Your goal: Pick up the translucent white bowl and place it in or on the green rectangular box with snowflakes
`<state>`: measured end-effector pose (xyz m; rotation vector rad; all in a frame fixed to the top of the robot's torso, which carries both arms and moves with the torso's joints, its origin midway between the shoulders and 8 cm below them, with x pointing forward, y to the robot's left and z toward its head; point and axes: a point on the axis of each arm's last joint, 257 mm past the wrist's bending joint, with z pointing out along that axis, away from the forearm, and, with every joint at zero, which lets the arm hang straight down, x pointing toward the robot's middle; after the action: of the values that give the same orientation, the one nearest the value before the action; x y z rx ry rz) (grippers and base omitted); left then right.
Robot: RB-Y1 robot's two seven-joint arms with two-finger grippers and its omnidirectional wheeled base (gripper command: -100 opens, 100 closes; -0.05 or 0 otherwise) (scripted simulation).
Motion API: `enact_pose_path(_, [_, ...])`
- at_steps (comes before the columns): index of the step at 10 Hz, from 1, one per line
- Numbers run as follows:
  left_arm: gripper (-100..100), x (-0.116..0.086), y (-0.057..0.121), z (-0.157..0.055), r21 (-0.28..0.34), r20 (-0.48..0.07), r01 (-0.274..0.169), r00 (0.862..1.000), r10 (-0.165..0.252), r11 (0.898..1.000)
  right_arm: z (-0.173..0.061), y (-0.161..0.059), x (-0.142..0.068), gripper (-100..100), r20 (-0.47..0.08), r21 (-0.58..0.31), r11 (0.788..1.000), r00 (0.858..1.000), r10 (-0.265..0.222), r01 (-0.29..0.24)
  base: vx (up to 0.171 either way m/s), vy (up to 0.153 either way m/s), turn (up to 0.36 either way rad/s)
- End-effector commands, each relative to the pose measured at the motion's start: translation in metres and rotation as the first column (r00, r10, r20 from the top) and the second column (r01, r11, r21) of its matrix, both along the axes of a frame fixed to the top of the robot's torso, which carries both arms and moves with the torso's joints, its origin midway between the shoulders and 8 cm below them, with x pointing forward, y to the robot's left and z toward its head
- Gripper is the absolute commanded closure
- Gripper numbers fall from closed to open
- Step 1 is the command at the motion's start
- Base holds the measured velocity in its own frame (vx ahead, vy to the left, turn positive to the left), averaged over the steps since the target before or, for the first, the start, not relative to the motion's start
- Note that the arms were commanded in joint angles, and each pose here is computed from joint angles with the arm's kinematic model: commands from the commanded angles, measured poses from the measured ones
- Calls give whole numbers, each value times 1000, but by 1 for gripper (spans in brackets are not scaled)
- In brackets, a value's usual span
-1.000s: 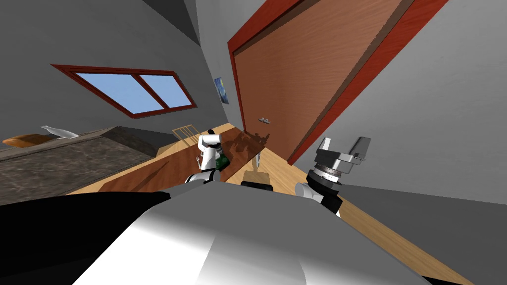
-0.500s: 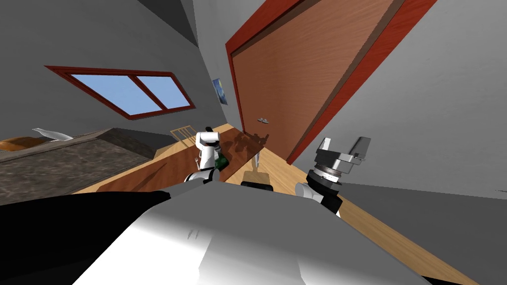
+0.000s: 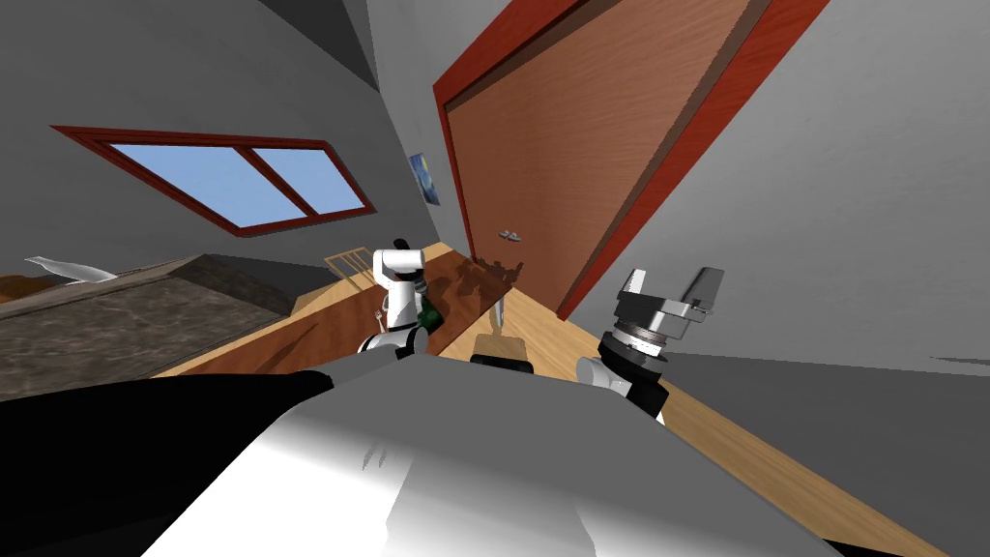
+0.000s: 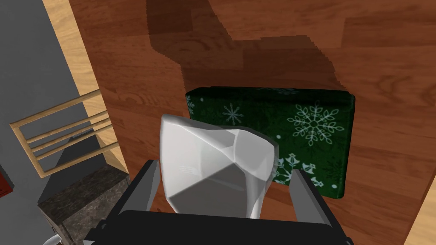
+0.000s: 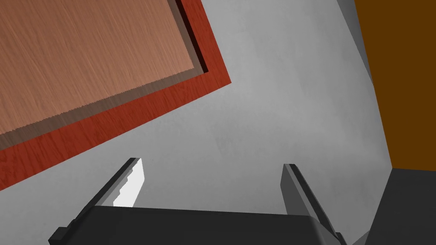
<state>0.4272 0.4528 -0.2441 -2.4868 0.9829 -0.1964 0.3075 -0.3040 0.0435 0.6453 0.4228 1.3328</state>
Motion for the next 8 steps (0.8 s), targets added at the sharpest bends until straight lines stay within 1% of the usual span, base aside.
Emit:
enact_pose_path(1, [-100,-3,0,13,6,0,-6,1000,6,1000,0,0,0,0,0,0,1000,1000,0,0,5,-17,-53])
enact_pose_path(2, [-100,-2,0,8,5,2,-3,1000,3,1000,0,0,0,0,0,0,1000,1000,0,0,3,-6,-9])
enact_pose_path(3, [0,-3,-1,9,4,0,-4,1000,4,1000,0,0,0,0,0,0,1000,1000,0,0,0,0,0])
enact_pose_path(8, [0,-3,-1,9,4,0,-4,1000,4,1000,0,0,0,0,0,0,1000,1000,0,0,0,0,0])
